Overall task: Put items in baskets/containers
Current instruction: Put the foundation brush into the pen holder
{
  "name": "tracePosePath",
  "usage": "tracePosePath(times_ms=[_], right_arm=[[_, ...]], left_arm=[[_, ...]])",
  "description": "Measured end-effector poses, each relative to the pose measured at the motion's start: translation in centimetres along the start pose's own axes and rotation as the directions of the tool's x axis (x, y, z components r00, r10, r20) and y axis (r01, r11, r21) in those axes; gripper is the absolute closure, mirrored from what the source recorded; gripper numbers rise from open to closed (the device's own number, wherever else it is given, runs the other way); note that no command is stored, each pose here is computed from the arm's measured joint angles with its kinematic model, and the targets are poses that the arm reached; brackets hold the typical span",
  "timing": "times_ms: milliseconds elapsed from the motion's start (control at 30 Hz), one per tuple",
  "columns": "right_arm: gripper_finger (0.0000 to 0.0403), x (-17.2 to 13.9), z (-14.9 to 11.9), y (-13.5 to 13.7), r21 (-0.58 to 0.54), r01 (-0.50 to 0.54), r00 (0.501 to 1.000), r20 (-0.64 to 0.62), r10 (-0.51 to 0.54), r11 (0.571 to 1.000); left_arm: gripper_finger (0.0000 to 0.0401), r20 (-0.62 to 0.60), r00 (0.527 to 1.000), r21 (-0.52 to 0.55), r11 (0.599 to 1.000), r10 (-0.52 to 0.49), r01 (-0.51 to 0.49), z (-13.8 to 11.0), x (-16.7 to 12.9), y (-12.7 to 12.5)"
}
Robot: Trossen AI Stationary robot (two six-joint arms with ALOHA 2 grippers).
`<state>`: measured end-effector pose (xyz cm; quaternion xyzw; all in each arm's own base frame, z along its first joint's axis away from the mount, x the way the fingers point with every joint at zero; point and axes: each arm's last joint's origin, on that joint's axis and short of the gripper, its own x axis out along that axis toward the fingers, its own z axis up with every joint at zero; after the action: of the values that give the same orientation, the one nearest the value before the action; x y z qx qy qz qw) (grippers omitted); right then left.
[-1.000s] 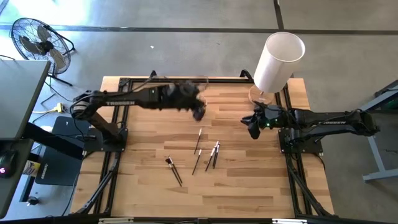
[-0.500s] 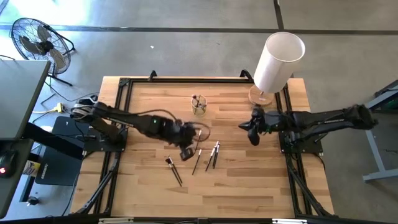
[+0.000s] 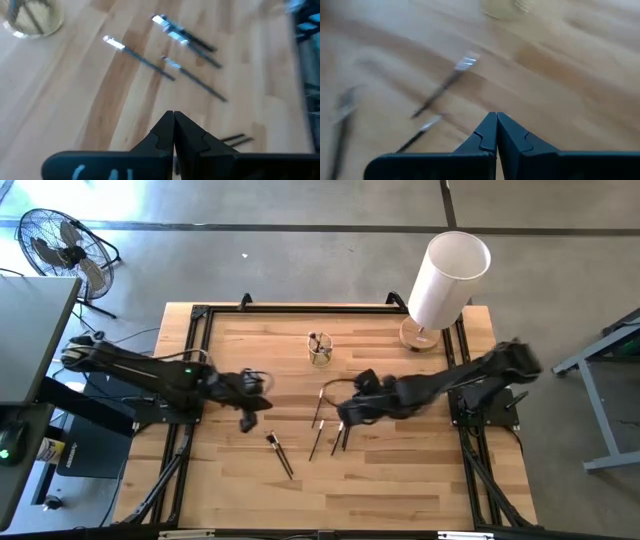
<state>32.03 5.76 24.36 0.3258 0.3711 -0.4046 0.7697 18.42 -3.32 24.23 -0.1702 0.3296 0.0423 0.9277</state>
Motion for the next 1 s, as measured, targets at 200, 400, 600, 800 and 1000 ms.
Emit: tracePosePath(times_ms=[200,400,600,800,1000], right_arm=[[0.0385,4.3,1.2,2.0,0.139,0.255,0.946,-0.242,-0.216,0.957],[0.0344,8.7,2.2,2.5,0.166,0.331,0.902,-0.346,-0.259,0.929],[0.0329,10.7,2.2,2.0,0.185,0.386,0.863,-0.419,-0.283,0.904],[0.0329,11.7,1.7,1.7,0.23,0.389,0.861,-0.436,-0.263,0.892],[0.0329,13.1,0.5,0.8,0.283,0.382,0.868,-0.437,-0.236,0.88]], left_arm=[[0.0401,0.046,0.998,0.021,0.999,-0.047,0.046,-0.7,-2.2,0.6],[0.0401,0.007,0.998,0.051,0.997,-0.065,0.064,-1.1,-2.6,0.7],[0.0401,-0.048,0.995,0.058,0.995,-0.084,0.087,-1.5,-2.6,0.8],[0.0401,-0.093,0.993,0.059,0.995,-0.071,0.077,-1.9,-2.6,1.0],[0.0401,-0.125,0.991,0.07,0.996,-0.054,0.063,-2.2,-2.6,1.2]])
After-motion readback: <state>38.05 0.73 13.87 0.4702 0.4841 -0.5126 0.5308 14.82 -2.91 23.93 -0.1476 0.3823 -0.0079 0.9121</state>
